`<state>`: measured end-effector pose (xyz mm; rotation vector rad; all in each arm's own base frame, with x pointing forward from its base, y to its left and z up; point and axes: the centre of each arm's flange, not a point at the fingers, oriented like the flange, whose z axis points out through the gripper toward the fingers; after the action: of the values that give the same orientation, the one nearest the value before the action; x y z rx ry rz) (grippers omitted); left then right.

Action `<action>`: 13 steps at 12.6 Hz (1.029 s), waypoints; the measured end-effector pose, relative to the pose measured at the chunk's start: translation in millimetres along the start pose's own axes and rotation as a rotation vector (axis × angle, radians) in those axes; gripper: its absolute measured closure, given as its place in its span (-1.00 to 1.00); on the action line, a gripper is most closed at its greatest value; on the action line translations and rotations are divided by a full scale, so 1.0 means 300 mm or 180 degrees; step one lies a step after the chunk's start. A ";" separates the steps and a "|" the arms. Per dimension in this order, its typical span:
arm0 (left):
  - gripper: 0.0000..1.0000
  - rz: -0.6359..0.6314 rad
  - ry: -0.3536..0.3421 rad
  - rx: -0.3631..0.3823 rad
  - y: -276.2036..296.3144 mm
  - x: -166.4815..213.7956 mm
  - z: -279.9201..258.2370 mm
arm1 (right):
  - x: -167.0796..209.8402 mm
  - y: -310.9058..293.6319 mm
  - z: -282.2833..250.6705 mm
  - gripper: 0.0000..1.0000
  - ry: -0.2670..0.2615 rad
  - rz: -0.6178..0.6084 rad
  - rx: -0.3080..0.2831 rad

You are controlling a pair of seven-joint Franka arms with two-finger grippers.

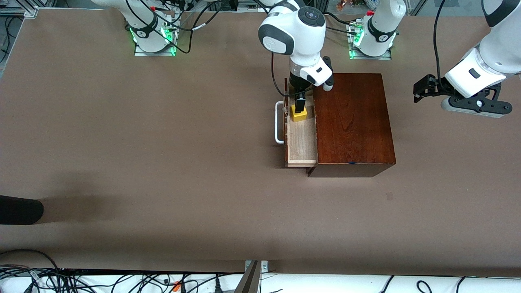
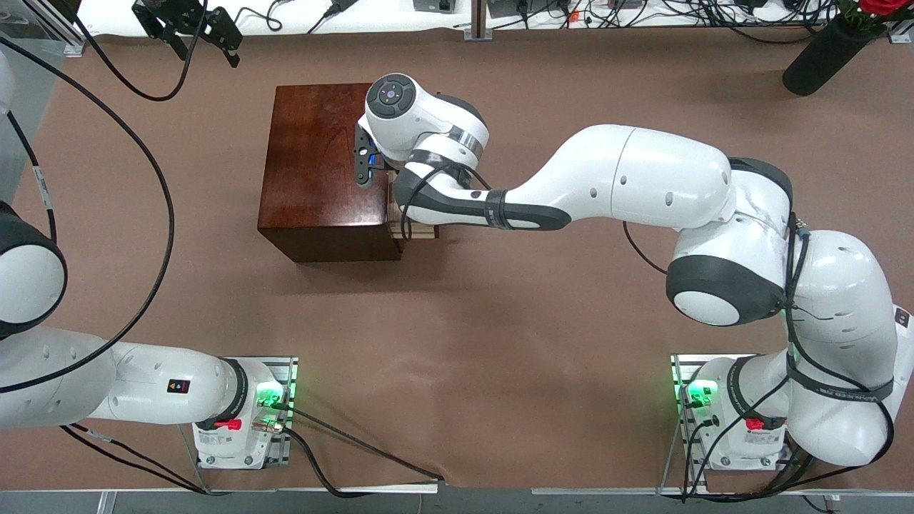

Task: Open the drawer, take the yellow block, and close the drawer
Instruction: 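Lower the right gripper into the drawer over the yellow cube, then close the right gripper on the yellow cube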

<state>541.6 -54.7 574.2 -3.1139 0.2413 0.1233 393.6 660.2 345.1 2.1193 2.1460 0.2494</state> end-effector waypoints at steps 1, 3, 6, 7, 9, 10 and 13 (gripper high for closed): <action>-1.00 0.0000 0.0000 0.0000 0.000 0.000 0.000 | 0.003 0.005 0.011 -1.00 0.0038 -0.0024 -0.0022; -1.00 0.0000 0.0000 0.0000 0.000 0.000 0.000 | 0.006 0.007 0.037 -1.00 0.0065 -0.0041 -0.0037; -1.00 0.0002 0.0000 0.0000 0.001 0.000 0.000 | 0.005 0.007 0.050 -1.00 0.0053 -0.0065 -0.0039; -1.00 0.0002 0.0000 0.0000 0.001 0.000 0.000 | 0.005 0.007 0.052 -1.00 0.0050 -0.0069 -0.0039; -1.00 0.0003 0.0000 0.0000 0.001 0.000 0.000 | 0.003 0.005 0.069 -1.00 0.0031 -0.0075 -0.0028; -1.00 0.0003 0.0000 0.0000 0.002 0.000 0.000 | 0.002 0.003 0.080 -1.00 0.0019 -0.0078 -0.0020; -1.00 0.0005 0.0000 0.0000 0.003 0.000 0.000 | 0.000 0.000 0.103 -1.00 -0.0005 -0.0081 -0.0007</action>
<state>541.5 -55.5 574.2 -3.1136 0.2438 0.1232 399.8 661.3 315.0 2.0888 2.1694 0.2473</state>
